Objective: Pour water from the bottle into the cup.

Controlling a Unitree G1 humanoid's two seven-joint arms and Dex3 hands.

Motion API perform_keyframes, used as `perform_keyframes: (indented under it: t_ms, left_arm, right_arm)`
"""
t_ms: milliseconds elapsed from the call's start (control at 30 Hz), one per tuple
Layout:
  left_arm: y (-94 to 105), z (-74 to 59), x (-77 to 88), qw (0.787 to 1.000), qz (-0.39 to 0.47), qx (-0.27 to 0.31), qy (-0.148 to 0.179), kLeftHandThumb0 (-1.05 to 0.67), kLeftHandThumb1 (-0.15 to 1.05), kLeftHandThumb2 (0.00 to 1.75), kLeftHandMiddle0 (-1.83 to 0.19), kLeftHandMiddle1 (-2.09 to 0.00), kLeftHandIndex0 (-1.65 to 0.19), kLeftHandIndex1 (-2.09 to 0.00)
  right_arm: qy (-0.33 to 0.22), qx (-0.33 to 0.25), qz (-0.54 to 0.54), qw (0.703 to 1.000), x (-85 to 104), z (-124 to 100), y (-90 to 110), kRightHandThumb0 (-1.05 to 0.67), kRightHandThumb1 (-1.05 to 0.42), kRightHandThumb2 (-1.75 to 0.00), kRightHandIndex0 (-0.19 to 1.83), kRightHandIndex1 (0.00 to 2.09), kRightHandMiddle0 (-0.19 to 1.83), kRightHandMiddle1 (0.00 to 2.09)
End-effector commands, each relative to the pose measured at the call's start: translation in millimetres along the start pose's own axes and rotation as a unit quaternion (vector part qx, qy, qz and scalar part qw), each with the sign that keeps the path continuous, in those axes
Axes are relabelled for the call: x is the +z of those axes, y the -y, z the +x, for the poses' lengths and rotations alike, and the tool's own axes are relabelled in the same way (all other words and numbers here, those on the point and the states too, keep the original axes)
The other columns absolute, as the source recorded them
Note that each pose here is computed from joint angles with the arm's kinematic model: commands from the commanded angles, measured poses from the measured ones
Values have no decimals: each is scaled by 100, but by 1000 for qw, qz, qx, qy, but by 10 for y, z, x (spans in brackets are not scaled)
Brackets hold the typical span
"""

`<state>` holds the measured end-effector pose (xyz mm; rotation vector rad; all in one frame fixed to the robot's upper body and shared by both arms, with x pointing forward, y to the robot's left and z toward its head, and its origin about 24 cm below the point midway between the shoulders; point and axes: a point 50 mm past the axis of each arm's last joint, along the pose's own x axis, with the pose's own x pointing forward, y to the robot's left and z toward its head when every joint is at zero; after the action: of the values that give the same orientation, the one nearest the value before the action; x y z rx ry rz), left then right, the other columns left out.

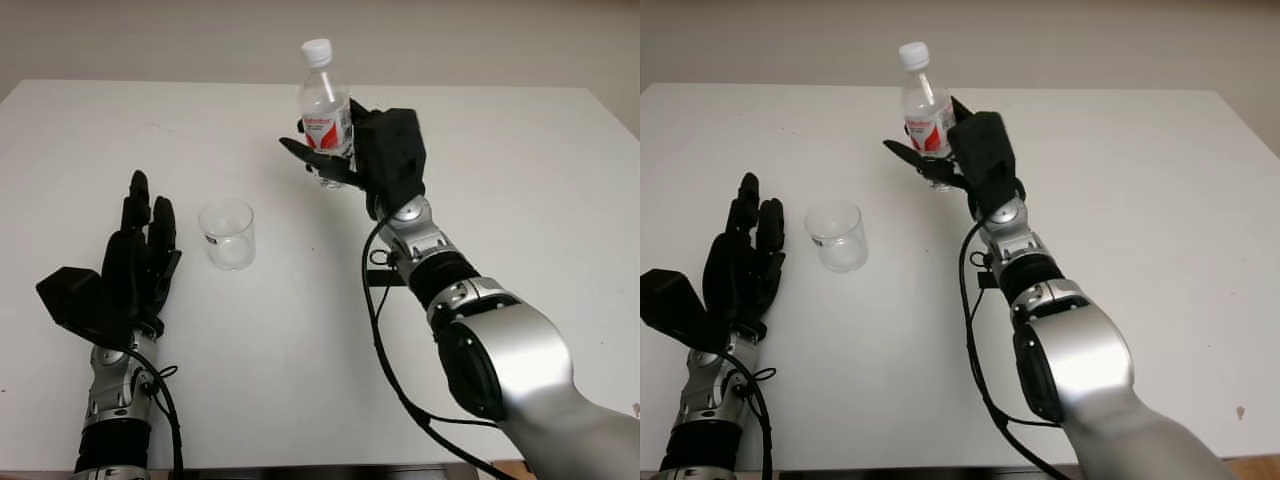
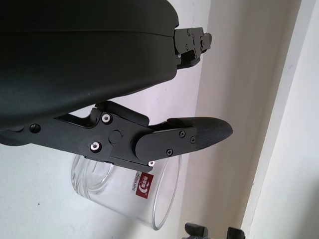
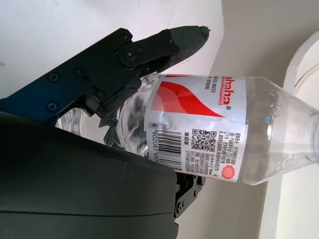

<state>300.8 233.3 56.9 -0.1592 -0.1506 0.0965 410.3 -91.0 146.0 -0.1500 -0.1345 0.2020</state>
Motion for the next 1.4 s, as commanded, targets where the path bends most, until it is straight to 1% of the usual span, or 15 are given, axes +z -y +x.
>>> perform_keyframes:
  t_ms: [0, 100, 167, 300, 400, 467, 567, 667, 767, 800, 833, 900, 1033, 1367]
  left_arm:
    - [-19, -53, -95, 1000, -3, 7, -22, -62, 105, 50, 11, -5, 12, -5]
    - [-27, -63, -101, 1000, -2, 7, -23, -62, 105, 51, 10, -5, 11, -5]
    - [-30, -70, -103, 1000, 0, 7, -24, -62, 105, 51, 10, -5, 11, -5]
    - [-27, -82, -116, 1000, 0, 7, -25, -62, 105, 52, 11, -5, 12, -5]
    - [-29, -88, -119, 1000, -4, 7, -27, -63, 105, 51, 11, -5, 12, -5]
    - [-34, -96, -119, 1000, -4, 6, -29, -63, 105, 51, 12, -5, 13, -5]
    - [-43, -111, -120, 1000, -7, 3, -30, -63, 105, 51, 13, -5, 13, -4]
    - [-48, -118, -119, 1000, -6, 2, -31, -63, 105, 51, 13, -5, 14, -4]
    - [-49, -121, -116, 1000, -5, 0, -31, -63, 105, 52, 14, -5, 15, -4]
    - [-49, -120, -116, 1000, -6, -1, -31, -63, 105, 52, 14, -5, 15, -4]
    - [-48, -120, -115, 1000, -6, -1, -31, -63, 105, 52, 14, -5, 15, -4]
    - [-47, -123, -116, 999, -7, -1, -31, -63, 105, 53, 14, -5, 15, -4]
    - [-52, -133, -113, 999, -8, -1, -32, -63, 105, 53, 14, -5, 15, -4]
    - [-73, -157, -97, 999, -8, 2, -31, -61, 105, 54, 12, -6, 15, -5]
  right_arm:
    - [11, -11, 10, 1000, 15, -29, 167, -40, -105, -42, 138, 209, 109, 209]
    - [10, -13, 24, 1000, -42, -100, 317, -39, -105, -41, 139, 209, 106, 209]
    - [8, -22, 19, 1000, -74, -153, 406, -38, -105, -40, 132, 209, 97, 209]
    - [3, -44, 5, 999, -127, -275, 559, -38, -105, -40, 125, 209, 89, 209]
    - [1, -58, -4, 998, -162, -392, 654, -36, -105, -40, 122, 209, 86, 209]
    - [0, -66, -7, 998, -192, -464, 691, -36, -105, -40, 125, 209, 86, 209]
    - [3, -71, -9, 997, -248, -569, 729, -37, -105, -39, 135, 209, 95, 209]
    - [-3, -71, -11, 997, -294, -645, 727, -38, -105, -39, 137, 209, 99, 209]
    - [-7, -61, -13, 998, -339, -730, 690, -38, -105, -40, 132, 209, 94, 209]
    - [-6, -57, -14, 998, -348, -754, 671, -39, -105, -39, 126, 209, 86, 209]
    - [-6, -55, -15, 998, -353, -770, 659, -39, -105, -39, 124, 209, 83, 209]
    - [-1, -49, -6, 999, -364, -796, 615, -38, -105, -38, 123, 209, 82, 209]
    - [-3, -42, 7, 999, -388, -835, 518, -37, -105, -41, 137, 209, 97, 209]
    - [-33, -45, 31, 998, -483, -928, 386, -39, -105, -44, 143, 209, 102, 209]
